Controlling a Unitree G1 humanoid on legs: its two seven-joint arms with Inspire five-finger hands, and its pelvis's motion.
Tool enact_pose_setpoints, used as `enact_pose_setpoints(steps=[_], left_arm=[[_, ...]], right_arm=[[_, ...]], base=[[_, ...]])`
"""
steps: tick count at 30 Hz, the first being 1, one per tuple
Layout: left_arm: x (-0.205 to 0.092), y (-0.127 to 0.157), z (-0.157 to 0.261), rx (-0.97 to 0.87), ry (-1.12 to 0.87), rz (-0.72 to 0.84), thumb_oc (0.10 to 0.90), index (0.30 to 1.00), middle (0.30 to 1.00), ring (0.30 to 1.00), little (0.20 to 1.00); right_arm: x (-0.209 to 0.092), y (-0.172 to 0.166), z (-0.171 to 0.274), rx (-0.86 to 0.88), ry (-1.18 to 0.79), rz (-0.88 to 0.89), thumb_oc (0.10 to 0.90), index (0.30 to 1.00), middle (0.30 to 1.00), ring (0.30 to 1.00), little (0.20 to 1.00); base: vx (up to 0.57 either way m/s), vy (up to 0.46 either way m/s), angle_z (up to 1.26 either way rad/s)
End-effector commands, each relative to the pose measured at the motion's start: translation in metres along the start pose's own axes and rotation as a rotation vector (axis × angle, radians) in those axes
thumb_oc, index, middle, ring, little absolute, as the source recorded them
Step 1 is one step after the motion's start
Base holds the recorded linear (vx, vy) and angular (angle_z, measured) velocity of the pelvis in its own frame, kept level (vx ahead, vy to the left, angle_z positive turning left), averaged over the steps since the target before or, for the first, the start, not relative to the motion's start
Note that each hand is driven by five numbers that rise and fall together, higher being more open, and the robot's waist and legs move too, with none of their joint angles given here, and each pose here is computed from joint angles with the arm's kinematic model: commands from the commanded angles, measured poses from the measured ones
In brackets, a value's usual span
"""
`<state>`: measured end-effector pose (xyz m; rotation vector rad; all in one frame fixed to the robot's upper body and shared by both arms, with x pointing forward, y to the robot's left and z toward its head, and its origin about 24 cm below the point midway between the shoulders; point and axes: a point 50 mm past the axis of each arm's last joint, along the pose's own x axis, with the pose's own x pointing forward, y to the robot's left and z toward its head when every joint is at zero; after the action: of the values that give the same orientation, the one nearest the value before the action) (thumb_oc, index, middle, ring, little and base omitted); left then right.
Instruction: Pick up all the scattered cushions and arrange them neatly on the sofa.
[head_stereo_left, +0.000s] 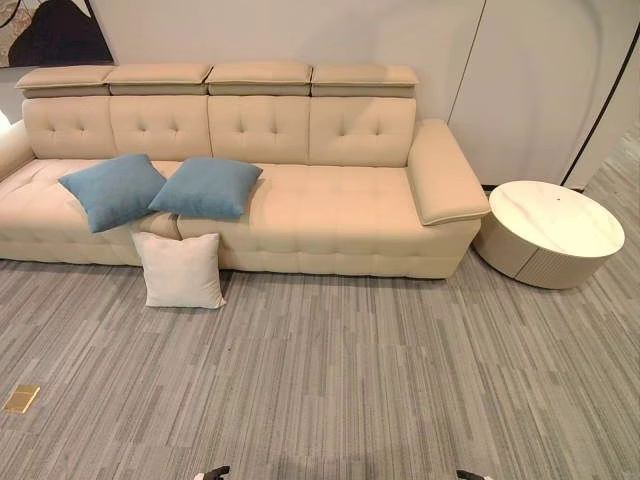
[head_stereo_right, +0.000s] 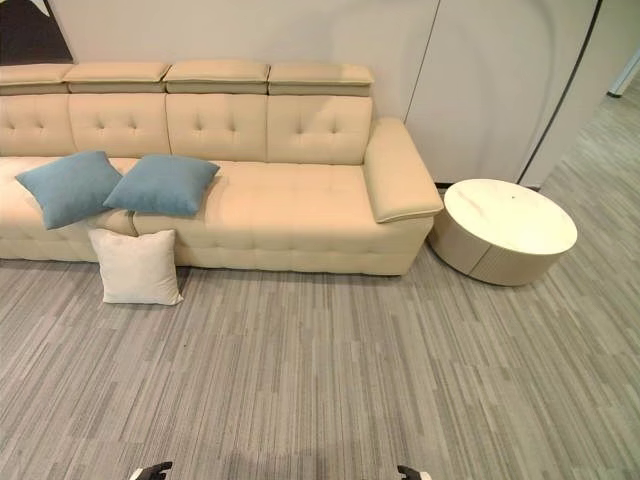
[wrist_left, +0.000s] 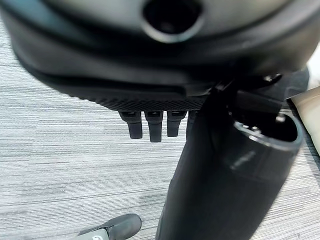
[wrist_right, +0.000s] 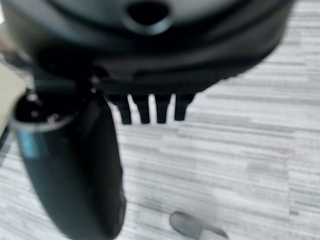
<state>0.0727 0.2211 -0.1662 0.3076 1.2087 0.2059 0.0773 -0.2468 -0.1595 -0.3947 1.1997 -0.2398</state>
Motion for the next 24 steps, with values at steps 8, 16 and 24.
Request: enact_pose_setpoints(steps=[8, 16, 24], left_arm=[[0.003, -0.002, 0.017, 0.011, -0.036, -0.03, 0.8, 0.9, 0.9, 0.9, 0.9], [0.004, -0.001, 0.017, 0.056, -0.036, -0.039, 0.8, 0.9, 0.9, 0.9, 0.9], [0.006, -0.002, 0.034, 0.094, -0.084, -0.038, 0.8, 0.9, 0.9, 0.9, 0.9]], right_arm=[[0.005, -0.009, 0.017, -0.051, -0.037, -0.032, 0.8, 0.9, 0.9, 0.9, 0.9], [0.005, -0.008, 0.021, -0.081, -0.05, -0.018, 0.8, 0.9, 0.9, 0.9, 0.9], [0.007, -0.016, 0.03, -0.1, -0.073, -0.041, 0.8, 0.9, 0.9, 0.9, 0.9]], base=[[0.0, 0.0, 0.0], [0.0, -0.037, 0.0], [-0.05, -0.045, 0.15]])
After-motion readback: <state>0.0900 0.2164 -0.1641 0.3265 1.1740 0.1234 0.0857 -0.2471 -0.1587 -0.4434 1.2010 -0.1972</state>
